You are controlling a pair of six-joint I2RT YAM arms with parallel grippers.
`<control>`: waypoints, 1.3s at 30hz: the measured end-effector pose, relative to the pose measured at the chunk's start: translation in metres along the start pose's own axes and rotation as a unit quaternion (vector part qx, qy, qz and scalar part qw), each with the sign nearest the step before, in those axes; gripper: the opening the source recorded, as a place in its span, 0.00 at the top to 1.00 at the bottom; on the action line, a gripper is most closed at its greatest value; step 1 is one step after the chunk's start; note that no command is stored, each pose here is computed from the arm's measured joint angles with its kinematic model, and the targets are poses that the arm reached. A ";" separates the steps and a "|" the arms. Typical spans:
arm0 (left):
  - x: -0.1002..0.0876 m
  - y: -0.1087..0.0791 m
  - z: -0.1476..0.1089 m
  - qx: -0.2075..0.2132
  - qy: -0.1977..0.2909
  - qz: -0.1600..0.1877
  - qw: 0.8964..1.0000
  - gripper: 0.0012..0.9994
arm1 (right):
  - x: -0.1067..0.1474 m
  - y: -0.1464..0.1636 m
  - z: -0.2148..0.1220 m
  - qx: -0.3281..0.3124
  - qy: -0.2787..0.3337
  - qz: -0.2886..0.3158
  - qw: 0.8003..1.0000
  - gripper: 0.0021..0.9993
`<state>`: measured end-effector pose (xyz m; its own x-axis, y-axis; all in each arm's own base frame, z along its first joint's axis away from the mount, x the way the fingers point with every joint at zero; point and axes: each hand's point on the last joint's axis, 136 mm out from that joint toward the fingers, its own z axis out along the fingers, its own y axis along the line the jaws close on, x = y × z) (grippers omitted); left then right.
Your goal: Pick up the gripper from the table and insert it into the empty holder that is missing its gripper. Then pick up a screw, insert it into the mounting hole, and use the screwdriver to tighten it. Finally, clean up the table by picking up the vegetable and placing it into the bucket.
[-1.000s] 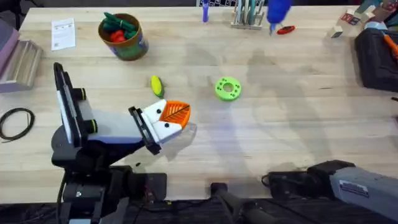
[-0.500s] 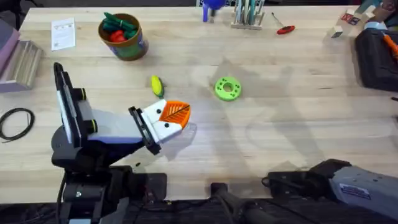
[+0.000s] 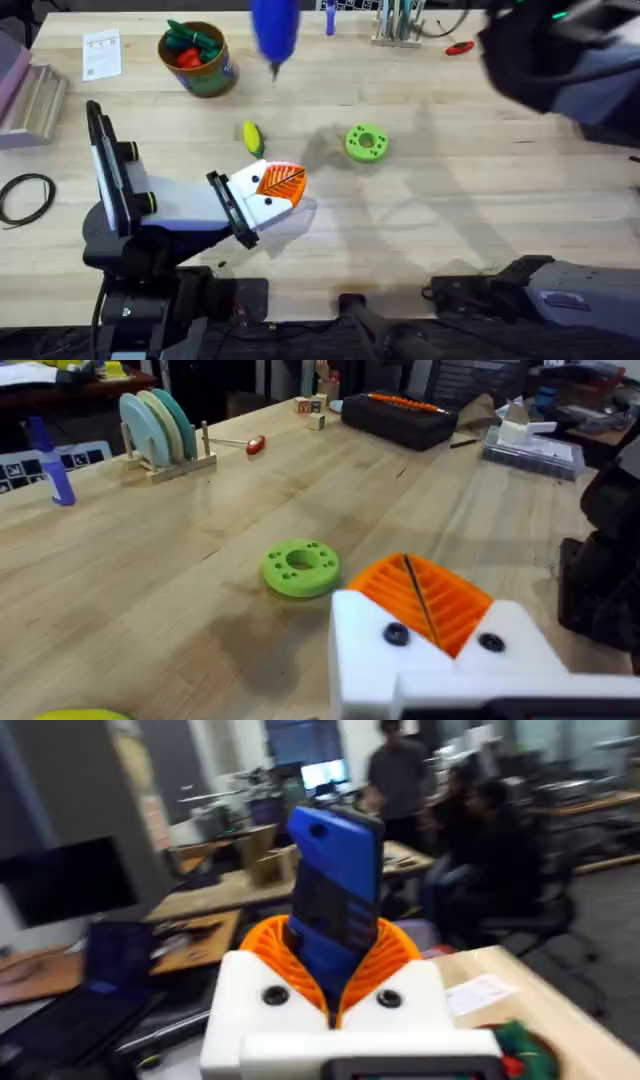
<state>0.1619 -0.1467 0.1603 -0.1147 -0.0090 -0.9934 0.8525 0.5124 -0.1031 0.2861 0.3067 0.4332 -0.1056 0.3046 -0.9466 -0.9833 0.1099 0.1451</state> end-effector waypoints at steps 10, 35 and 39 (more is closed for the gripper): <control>0.000 0.000 0.000 0.000 0.000 0.000 1.000 0.99 | 0.024 0.064 0.016 -0.157 0.019 -0.034 0.987 0.98; 0.000 0.000 0.000 0.000 0.000 0.000 1.000 0.99 | 0.057 0.101 0.008 -0.216 0.017 -0.049 0.975 0.98; 0.000 0.000 0.000 0.000 0.000 0.000 1.000 0.99 | 0.059 0.107 0.010 -0.225 0.016 -0.058 0.972 0.98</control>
<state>0.1619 -0.1467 0.1603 -0.1148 -0.0091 -0.9933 0.8525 0.5124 -0.1032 0.1764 0.3458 0.3960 0.0130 0.2845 -0.9586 -0.9533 -0.2859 -0.0977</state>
